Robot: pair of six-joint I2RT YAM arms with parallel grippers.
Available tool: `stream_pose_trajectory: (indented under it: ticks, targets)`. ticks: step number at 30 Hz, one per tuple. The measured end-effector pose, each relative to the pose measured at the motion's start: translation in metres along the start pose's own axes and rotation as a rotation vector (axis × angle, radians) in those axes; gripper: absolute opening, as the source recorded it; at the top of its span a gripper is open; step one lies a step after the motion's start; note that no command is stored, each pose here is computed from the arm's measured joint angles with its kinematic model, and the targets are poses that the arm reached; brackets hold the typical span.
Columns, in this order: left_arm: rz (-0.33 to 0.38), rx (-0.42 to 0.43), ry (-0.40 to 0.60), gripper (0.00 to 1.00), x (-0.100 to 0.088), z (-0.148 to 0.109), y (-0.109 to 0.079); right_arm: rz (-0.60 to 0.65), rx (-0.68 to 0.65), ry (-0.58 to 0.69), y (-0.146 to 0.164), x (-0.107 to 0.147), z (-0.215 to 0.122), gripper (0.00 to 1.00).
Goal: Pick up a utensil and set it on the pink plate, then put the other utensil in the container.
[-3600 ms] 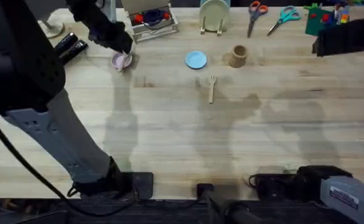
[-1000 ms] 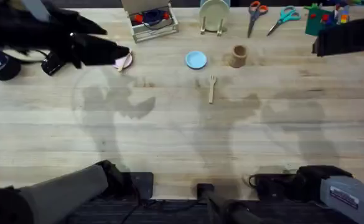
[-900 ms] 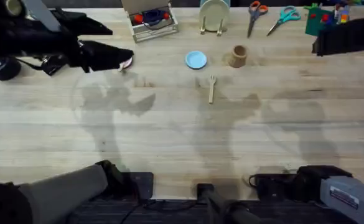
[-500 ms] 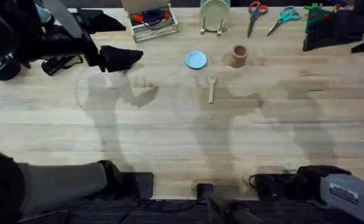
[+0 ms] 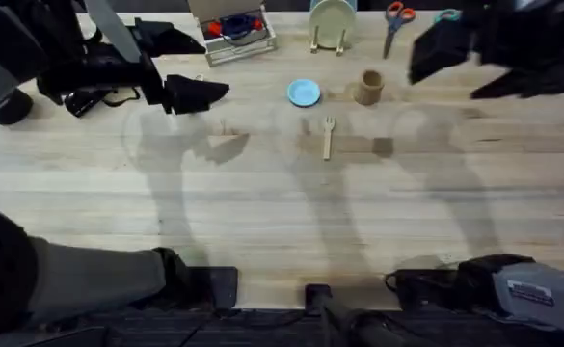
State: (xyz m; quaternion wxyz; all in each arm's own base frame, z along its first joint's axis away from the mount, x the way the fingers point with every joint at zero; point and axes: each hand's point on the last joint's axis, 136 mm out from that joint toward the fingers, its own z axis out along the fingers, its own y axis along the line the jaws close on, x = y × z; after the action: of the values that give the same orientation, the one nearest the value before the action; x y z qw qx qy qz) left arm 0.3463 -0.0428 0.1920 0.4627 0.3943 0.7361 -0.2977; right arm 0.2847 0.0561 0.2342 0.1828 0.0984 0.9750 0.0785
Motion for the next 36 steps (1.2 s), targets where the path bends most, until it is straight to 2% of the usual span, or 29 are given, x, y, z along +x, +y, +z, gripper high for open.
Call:
stream_pose_trajectory:
  ticks: [7,11,20,27,36]
  targets:
    - [0.007,0.0,0.0,0.994,0.0,0.0,0.0,0.029,-0.049,0.012,0.034,0.013,0.054,0.995]
    - [0.007,0.0,0.0,0.994,0.0,0.0,0.0,0.045,-0.068,0.017,0.048,0.02,0.073,0.994]
    - [0.007,0.0,0.0,0.994,0.0,0.0,0.0,0.113,0.019,0.103,0.062,0.037,0.117,0.995]
    - [0.007,0.0,0.0,0.993,0.0,0.0,0.0,0.094,-0.007,0.091,0.089,0.037,0.145,0.993]
    - [0.007,0.0,0.0,0.993,0.0,0.0,0.0,0.084,0.046,0.156,0.087,0.051,0.172,0.995]
